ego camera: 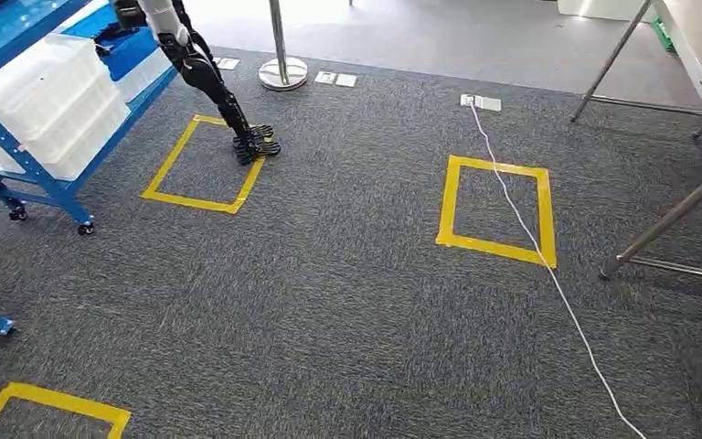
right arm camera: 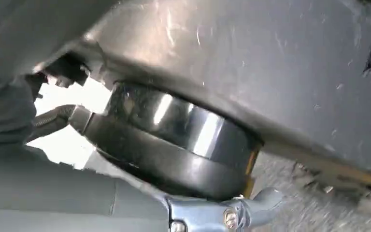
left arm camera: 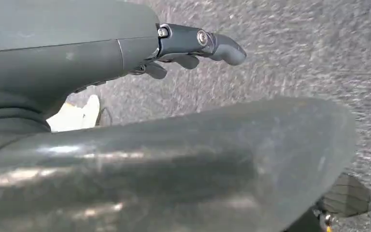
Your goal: Take the parts from the cabinet and place them on the table.
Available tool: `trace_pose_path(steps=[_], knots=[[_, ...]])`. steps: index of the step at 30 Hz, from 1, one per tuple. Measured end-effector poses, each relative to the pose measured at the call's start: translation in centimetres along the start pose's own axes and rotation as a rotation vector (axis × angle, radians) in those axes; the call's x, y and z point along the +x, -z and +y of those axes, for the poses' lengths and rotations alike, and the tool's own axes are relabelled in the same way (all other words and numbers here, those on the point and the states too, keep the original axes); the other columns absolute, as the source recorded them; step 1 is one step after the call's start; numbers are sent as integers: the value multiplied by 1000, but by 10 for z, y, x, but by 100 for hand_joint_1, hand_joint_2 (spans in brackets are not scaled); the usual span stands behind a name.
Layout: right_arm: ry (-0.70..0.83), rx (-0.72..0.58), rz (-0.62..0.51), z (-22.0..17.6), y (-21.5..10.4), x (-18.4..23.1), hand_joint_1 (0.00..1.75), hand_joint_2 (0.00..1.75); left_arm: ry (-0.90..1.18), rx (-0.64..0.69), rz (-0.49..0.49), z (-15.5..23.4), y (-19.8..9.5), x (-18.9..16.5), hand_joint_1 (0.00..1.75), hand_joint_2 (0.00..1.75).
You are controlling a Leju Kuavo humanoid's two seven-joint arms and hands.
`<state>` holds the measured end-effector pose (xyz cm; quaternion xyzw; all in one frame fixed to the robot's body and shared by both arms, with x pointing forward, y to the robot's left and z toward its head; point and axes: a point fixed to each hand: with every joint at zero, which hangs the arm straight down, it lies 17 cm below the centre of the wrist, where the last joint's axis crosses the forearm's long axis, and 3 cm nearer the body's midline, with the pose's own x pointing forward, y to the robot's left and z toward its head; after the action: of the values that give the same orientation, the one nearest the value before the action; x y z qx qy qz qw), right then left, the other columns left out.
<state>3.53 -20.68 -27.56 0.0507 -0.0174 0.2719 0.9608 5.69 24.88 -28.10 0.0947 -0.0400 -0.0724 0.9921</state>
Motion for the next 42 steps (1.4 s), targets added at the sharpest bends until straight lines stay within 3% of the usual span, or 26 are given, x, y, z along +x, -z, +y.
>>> trace_pose_path(steps=[14, 19, 31, 42], knots=[[18, 4, 7, 1, 0, -5, 0, 0, 5, 60, -104, 11, 0, 19, 0, 0], [32, -3, -24, -3, 0, 6, 0, 0, 21, 69, -197, 13, -2, 36, 0, 0], [34, 8, -19, 5, 0, 4, 0, 0, -107, -19, -133, -2, -2, 23, 0, 0], [39, 11, -10, 6, 0, 0, 0, 0, -202, -77, -134, -9, -4, 27, 0, 0]])
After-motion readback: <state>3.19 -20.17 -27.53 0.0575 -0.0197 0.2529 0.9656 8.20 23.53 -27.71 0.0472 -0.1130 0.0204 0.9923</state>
